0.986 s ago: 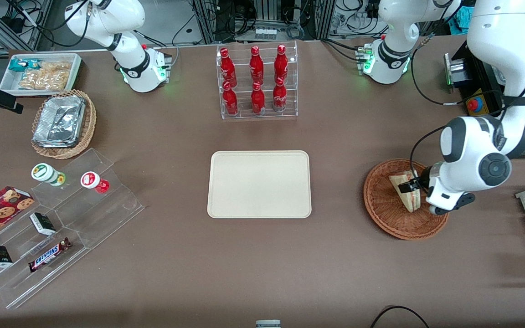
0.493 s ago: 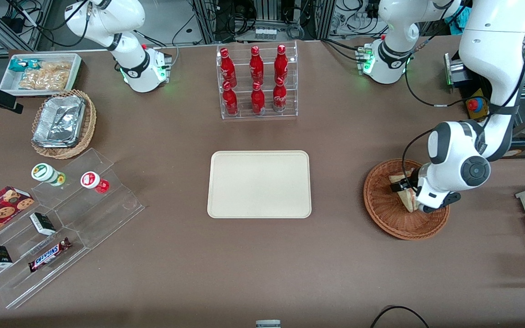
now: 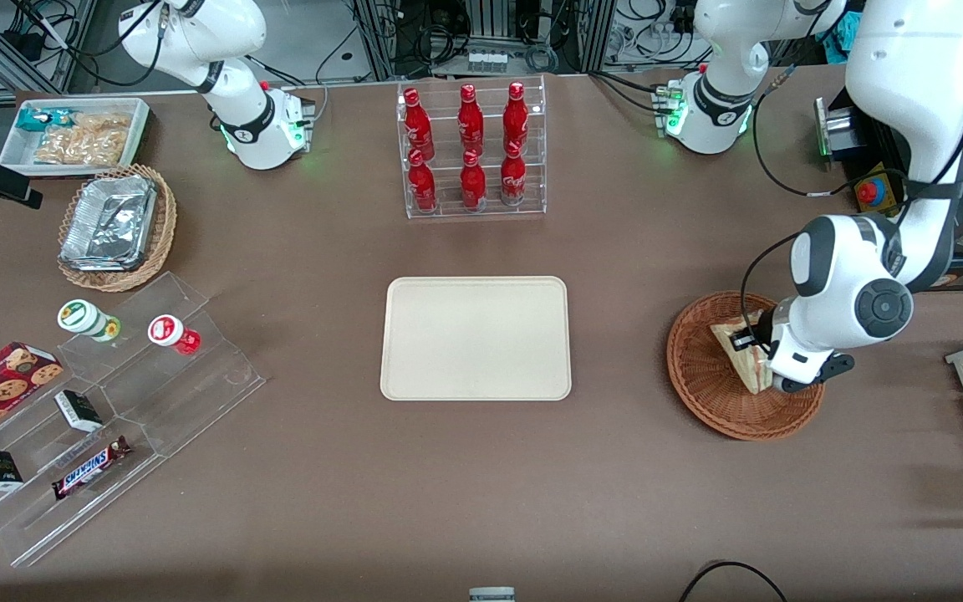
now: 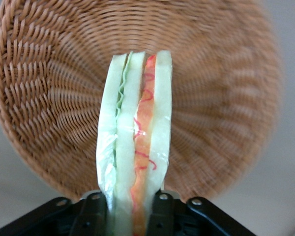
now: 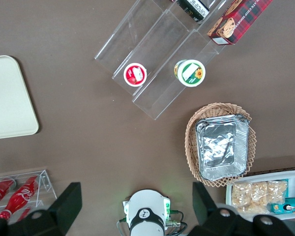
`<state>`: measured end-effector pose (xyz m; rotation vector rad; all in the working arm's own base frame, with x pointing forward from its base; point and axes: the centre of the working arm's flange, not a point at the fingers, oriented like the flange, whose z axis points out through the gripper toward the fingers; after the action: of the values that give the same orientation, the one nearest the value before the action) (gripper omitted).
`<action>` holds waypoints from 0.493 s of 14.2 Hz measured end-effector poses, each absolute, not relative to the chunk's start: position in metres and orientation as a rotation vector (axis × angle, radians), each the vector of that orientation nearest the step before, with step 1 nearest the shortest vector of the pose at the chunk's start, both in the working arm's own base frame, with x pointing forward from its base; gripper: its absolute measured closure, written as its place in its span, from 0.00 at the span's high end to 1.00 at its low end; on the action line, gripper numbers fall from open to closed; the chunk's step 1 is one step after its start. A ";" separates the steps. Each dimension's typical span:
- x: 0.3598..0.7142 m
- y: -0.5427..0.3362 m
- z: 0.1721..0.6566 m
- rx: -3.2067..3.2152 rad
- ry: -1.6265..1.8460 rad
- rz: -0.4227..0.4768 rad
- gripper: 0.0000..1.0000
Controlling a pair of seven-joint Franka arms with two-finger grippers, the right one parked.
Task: Place sandwich from basket to tray
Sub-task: 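Lift the sandwich and carry it over the cream tray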
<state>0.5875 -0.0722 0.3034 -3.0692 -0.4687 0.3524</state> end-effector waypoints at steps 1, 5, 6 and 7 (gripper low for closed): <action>0.588 -0.099 0.329 -3.068 -0.404 0.368 0.22; 0.562 -0.257 0.392 -3.072 -0.201 0.324 0.21; 0.548 -0.299 0.395 -3.090 -0.152 0.325 0.18; 0.536 -0.338 0.393 -3.109 -0.100 0.338 0.16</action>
<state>0.5359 -0.3379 0.3933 -3.1088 -0.0999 0.3376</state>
